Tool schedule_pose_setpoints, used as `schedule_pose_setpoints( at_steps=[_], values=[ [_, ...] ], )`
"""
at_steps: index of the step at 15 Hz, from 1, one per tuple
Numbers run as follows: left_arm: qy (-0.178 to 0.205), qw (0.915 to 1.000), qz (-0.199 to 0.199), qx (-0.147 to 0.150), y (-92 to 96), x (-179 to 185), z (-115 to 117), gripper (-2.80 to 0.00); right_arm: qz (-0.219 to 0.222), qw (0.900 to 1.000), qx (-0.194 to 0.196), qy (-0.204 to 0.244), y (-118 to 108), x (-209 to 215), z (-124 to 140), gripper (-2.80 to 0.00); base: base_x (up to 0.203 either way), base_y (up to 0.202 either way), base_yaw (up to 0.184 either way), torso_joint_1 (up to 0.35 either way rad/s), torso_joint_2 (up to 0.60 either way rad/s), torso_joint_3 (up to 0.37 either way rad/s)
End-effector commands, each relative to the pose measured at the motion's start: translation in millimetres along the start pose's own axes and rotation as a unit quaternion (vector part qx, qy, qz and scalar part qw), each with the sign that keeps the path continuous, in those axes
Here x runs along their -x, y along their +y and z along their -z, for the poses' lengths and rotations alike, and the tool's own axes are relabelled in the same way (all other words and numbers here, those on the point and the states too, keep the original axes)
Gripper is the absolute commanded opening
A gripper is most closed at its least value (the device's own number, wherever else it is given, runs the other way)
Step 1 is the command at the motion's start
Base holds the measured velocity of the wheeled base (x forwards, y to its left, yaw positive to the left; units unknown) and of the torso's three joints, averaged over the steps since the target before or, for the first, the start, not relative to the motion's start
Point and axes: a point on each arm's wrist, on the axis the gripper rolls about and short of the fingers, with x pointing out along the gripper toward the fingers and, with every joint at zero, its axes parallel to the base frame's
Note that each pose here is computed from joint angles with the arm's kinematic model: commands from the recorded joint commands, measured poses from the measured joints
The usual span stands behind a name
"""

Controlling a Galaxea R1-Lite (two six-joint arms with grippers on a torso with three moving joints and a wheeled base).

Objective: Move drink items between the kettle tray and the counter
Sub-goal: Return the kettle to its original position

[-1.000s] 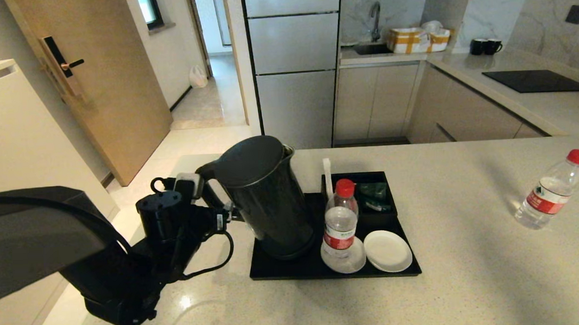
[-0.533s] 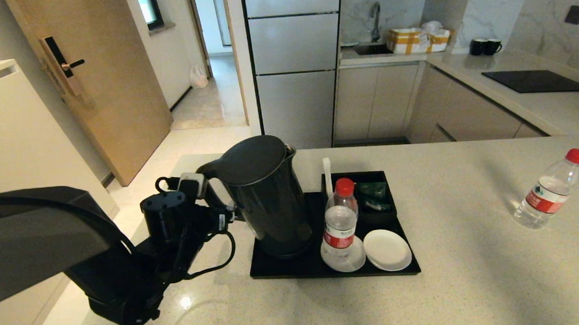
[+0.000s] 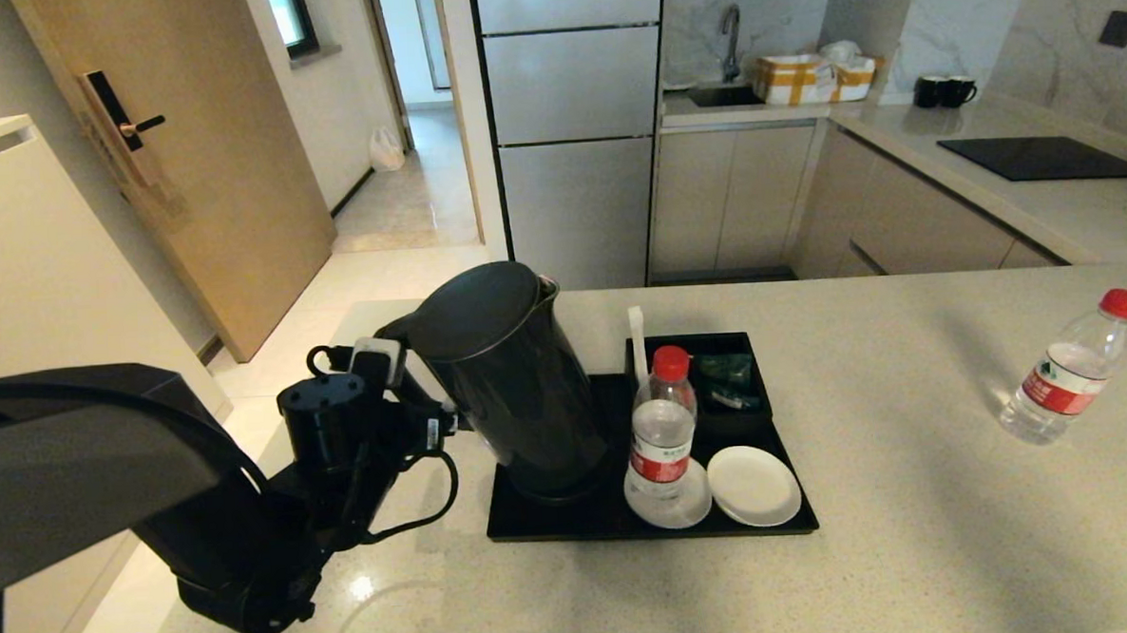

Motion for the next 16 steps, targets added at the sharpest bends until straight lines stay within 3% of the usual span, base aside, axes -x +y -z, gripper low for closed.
schedule_pose_setpoints(
  at_steps=[1,9,16],
  values=[
    [0.000,1.0000,0.003,-0.002,-2.4,0.2,-3.2,0.00,-0.001,1.000,0.001,-0.001,0.0,0.1,0.1,-2.80,0.000,0.000,0.000,0.000,0.00,0.000],
    [-0.012,0.9999,0.002,-0.009,-2.0,2.0,-30.6,0.00,-0.001,1.000,0.001,0.000,0.0,0.1,0.2,-2.80,0.000,0.000,0.000,0.000,0.00,0.000],
    [-0.012,0.9997,0.015,-0.012,-5.7,15.9,-38.1,0.00,-0.001,1.000,0.001,-0.001,0.0,0.1,0.0,-2.80,0.000,0.000,0.000,0.000,0.00,0.000]
  ],
)
